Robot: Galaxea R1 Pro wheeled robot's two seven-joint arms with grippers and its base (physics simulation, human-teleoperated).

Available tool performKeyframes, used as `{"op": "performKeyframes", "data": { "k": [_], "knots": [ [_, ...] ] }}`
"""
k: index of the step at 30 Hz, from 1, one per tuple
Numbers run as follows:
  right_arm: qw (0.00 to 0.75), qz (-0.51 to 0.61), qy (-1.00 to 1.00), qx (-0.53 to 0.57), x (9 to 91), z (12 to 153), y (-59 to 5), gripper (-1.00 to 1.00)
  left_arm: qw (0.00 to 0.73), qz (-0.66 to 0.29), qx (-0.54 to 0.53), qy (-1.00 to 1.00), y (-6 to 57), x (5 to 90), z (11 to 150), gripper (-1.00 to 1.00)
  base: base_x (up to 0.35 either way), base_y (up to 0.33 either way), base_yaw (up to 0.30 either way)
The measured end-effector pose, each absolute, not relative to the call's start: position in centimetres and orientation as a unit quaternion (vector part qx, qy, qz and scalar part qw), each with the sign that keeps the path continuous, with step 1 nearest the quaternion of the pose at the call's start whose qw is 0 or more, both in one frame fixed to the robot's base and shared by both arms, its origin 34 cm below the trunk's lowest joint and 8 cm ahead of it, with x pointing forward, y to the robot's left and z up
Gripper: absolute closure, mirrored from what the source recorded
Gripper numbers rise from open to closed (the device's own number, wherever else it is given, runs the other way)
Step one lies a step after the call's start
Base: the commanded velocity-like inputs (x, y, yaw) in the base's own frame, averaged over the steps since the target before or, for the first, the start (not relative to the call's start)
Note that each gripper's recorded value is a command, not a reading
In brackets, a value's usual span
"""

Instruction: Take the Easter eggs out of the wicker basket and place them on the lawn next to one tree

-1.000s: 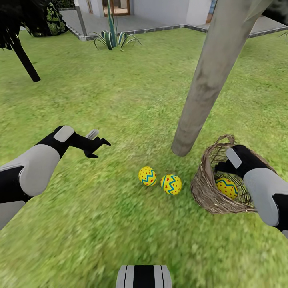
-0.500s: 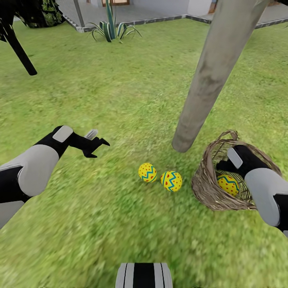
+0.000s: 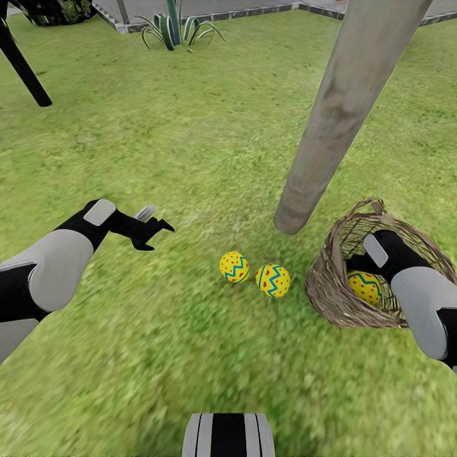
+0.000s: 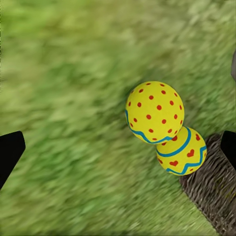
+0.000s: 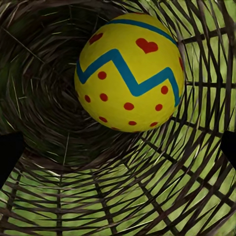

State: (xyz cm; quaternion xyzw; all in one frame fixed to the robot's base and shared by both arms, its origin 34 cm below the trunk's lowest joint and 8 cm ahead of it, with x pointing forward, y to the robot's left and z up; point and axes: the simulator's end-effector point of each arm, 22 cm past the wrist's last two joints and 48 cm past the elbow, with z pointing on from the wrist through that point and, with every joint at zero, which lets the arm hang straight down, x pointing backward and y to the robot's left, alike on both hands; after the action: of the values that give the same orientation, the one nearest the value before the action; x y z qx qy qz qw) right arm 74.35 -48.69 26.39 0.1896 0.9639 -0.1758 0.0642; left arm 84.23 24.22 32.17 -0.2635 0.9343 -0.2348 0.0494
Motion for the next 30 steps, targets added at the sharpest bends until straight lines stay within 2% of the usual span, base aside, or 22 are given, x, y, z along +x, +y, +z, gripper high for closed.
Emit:
{"op": "performKeyframes", "data": {
  "k": [22, 30],
  "knots": [
    [0.053, -0.19, 0.961, 0.196, 73.3, 25.5, -50.8, -1.0, 0.04, -0.232, -0.266, 0.935, 24.3, 83.9, 30.6, -1.0, 0.0, 0.0, 0.0],
    [0.017, -0.187, 0.962, 0.199, 72.8, 27.3, -52.2, -1.0, 0.041, -0.23, -0.267, 0.935, 24.6, 83.9, 30.6, -1.0, 0.0, 0.0, 0.0]
  ]
}}
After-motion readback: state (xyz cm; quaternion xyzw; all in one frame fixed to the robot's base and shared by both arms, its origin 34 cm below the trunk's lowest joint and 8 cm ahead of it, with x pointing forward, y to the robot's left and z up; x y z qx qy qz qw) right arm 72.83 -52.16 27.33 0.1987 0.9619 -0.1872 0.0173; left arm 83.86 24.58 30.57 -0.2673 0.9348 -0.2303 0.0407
